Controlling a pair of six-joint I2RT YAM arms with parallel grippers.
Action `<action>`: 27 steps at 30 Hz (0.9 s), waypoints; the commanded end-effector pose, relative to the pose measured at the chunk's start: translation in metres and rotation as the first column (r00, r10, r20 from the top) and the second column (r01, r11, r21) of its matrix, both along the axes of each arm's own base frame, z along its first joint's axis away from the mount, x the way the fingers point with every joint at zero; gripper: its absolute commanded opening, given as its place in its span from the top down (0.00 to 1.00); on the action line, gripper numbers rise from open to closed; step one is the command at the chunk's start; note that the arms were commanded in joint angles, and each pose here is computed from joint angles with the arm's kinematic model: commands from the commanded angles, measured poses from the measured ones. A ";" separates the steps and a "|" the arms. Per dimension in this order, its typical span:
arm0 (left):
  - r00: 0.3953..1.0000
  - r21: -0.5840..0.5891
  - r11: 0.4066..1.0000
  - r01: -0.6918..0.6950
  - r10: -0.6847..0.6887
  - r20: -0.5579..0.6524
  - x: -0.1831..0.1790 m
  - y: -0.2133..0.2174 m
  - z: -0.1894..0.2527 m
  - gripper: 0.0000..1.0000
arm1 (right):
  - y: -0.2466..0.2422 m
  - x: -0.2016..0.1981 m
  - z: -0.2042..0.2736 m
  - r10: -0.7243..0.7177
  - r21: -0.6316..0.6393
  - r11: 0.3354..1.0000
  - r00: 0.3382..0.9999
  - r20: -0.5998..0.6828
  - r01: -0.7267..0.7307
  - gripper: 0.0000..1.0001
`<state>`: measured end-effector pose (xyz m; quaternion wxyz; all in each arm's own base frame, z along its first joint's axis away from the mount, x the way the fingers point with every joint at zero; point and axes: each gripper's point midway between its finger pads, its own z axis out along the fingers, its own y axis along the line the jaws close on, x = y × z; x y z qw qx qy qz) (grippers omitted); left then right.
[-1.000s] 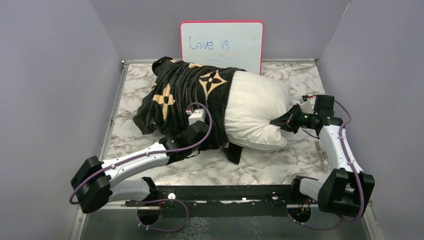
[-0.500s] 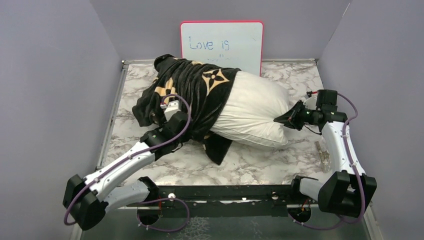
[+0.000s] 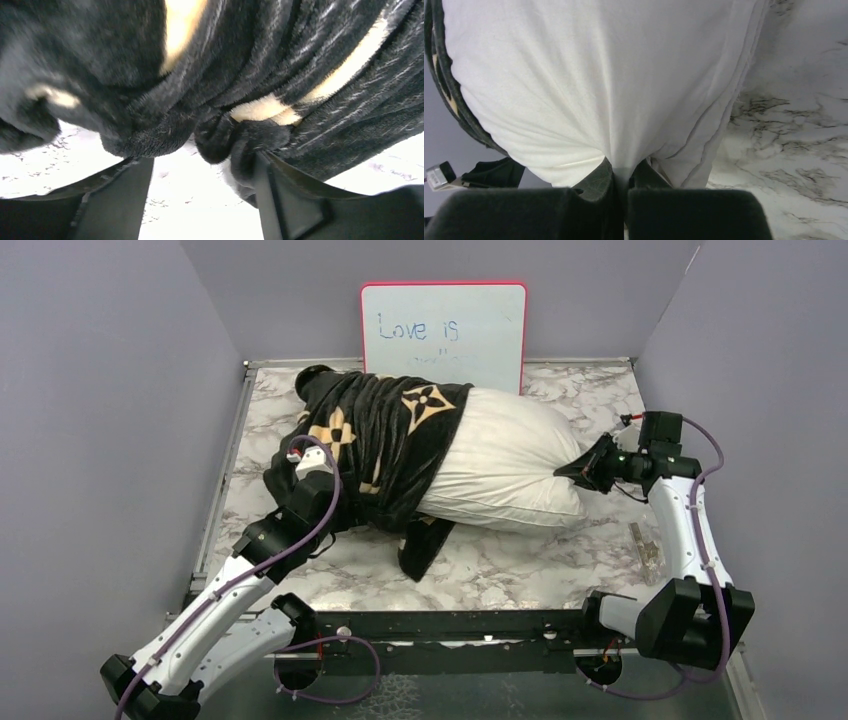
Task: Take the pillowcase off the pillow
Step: Remove the pillow from the pillowcase.
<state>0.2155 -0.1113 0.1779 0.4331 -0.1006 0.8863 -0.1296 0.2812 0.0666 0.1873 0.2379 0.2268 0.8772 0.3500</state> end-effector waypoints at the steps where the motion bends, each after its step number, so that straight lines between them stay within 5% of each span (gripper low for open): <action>1: 0.997 0.037 0.999 0.036 -0.038 0.069 0.009 0.002 0.024 0.22 | -0.043 0.017 0.007 -0.111 -0.189 0.973 0.988 0.110 0.130 0.99; 10: 0.998 0.184 0.982 -0.054 0.057 -0.012 0.025 0.017 0.014 0.09 | -0.043 0.018 0.008 -0.110 -0.187 0.974 0.988 0.104 0.128 0.99; 15: 0.992 0.294 0.952 -0.086 0.108 -0.058 0.047 0.022 -0.001 0.15 | -0.045 0.018 0.007 -0.114 -0.195 0.972 0.988 0.102 0.132 1.00; 17: 0.993 0.295 0.953 -0.074 0.099 -0.068 0.054 0.020 -0.005 0.23 | -0.046 0.018 0.006 -0.115 -0.200 0.971 0.988 0.101 0.134 0.99; 24: 0.979 0.305 0.935 -0.182 0.200 -0.029 0.056 0.055 0.000 0.87 | -0.054 0.022 0.001 -0.140 -0.232 0.960 0.986 0.089 0.157 0.99; 27: 0.959 0.340 0.898 -0.279 0.281 0.046 0.054 0.088 0.027 1.00 | -0.058 0.024 0.000 -0.152 -0.249 0.954 0.985 0.085 0.169 0.99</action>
